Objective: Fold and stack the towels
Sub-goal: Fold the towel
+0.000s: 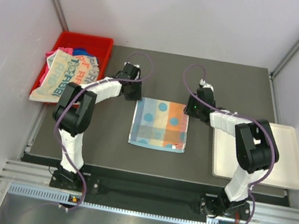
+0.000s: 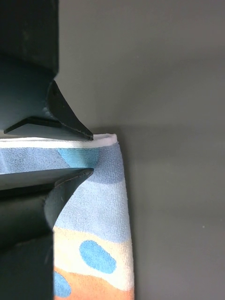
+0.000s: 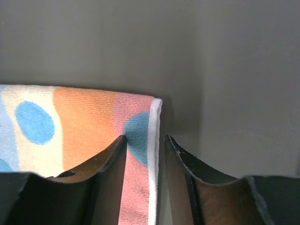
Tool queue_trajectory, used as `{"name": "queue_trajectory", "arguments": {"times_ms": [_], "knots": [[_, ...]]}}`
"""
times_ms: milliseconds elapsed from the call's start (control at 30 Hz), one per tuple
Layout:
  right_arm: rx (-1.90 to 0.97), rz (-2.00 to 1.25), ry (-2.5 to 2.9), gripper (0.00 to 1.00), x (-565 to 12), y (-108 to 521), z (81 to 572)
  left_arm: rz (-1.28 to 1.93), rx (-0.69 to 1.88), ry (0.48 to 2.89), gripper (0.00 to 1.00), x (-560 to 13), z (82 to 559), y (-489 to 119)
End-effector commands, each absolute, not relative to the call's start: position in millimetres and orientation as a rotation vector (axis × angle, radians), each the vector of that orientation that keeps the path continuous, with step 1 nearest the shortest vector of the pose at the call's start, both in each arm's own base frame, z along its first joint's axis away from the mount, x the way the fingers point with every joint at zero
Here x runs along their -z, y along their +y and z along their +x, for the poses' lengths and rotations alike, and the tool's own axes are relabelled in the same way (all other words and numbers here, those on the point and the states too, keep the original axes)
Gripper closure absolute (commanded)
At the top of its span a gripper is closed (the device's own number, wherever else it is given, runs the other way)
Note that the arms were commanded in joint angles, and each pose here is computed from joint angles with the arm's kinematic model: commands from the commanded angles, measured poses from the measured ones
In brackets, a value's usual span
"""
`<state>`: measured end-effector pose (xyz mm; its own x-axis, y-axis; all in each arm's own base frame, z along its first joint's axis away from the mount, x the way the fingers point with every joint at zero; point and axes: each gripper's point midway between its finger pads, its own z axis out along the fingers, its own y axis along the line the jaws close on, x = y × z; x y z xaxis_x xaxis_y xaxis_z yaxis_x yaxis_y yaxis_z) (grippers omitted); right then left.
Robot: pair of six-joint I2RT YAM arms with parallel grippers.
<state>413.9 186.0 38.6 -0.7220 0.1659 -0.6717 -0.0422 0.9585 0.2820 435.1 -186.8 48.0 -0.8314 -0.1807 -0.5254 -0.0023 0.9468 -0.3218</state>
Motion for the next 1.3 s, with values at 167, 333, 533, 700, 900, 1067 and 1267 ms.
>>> {"name": "queue_trajectory", "arguments": {"times_ms": [167,333,533,700,900,1067,1267], "knots": [[-0.387,0.094,2.298,0.73,-53.7,189.8,439.2,-0.117,0.465,2.458,0.72,-59.5,457.6,-194.9],[-0.388,0.103,2.288,0.87,-61.6,187.6,441.5,-0.12,0.475,2.448,0.86,-67.0,458.8,-195.4],[-0.392,0.116,2.269,0.92,-74.6,182.2,445.7,-0.131,0.465,2.424,0.99,-78.9,466.0,-190.4],[-0.396,0.118,2.263,0.93,-77.5,180.7,452.6,-0.16,0.462,2.436,1.0,-75.0,470.3,-184.0],[-0.402,0.121,2.253,0.96,-84.4,182.4,459.8,-0.166,0.468,2.444,1.0,-69.5,472.2,-183.1],[-0.405,0.111,2.262,0.93,-77.8,185.9,467.4,-0.187,0.443,2.46,0.83,-61.0,476.2,-179.3],[-0.378,0.096,2.252,0.75,-81.0,181.6,466.7,-0.158,0.395,2.446,0.6,-65.1,482.5,-173.7]]}}
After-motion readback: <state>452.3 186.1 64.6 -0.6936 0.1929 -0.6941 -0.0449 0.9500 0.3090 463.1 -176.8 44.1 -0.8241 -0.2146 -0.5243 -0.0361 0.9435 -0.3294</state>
